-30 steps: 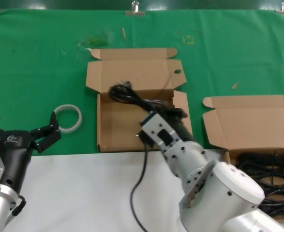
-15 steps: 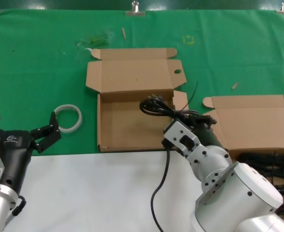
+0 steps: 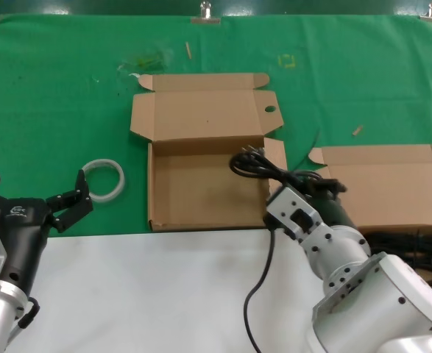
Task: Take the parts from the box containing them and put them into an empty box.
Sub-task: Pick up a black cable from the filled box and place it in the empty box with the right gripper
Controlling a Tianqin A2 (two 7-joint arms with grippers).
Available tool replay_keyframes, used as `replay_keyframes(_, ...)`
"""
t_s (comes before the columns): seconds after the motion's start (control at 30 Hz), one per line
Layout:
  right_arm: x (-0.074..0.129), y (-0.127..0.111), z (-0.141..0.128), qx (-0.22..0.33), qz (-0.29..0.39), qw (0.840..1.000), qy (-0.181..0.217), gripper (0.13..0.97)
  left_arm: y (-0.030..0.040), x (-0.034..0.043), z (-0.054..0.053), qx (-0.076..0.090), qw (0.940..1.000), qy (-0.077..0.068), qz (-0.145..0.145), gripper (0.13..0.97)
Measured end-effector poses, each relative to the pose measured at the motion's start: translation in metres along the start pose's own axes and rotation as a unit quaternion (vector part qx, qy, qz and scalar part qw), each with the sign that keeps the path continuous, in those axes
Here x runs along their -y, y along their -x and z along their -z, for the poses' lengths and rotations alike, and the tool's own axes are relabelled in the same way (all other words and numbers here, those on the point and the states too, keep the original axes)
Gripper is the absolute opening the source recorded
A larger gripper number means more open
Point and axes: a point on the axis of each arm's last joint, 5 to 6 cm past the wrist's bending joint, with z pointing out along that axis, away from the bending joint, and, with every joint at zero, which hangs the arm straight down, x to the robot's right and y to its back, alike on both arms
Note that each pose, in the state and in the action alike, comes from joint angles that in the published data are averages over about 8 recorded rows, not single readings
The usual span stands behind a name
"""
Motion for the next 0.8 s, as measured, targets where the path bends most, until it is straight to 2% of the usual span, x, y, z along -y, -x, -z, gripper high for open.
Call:
replay_keyframes(0.37,0.022,0.020,0.001,0.030,-0.048,0.995,-0.077,0.210,0.0000,0.0000,0.000,0.000,1.0000,0.000,0.000,0.965)
replay_keyframes(0.8,0.044,0.037,0.005,0.063,-0.081,0.987,-0.125,0.210,0.0000,0.0000,0.000,0.000,1.0000,0.000,0.000,0.965)
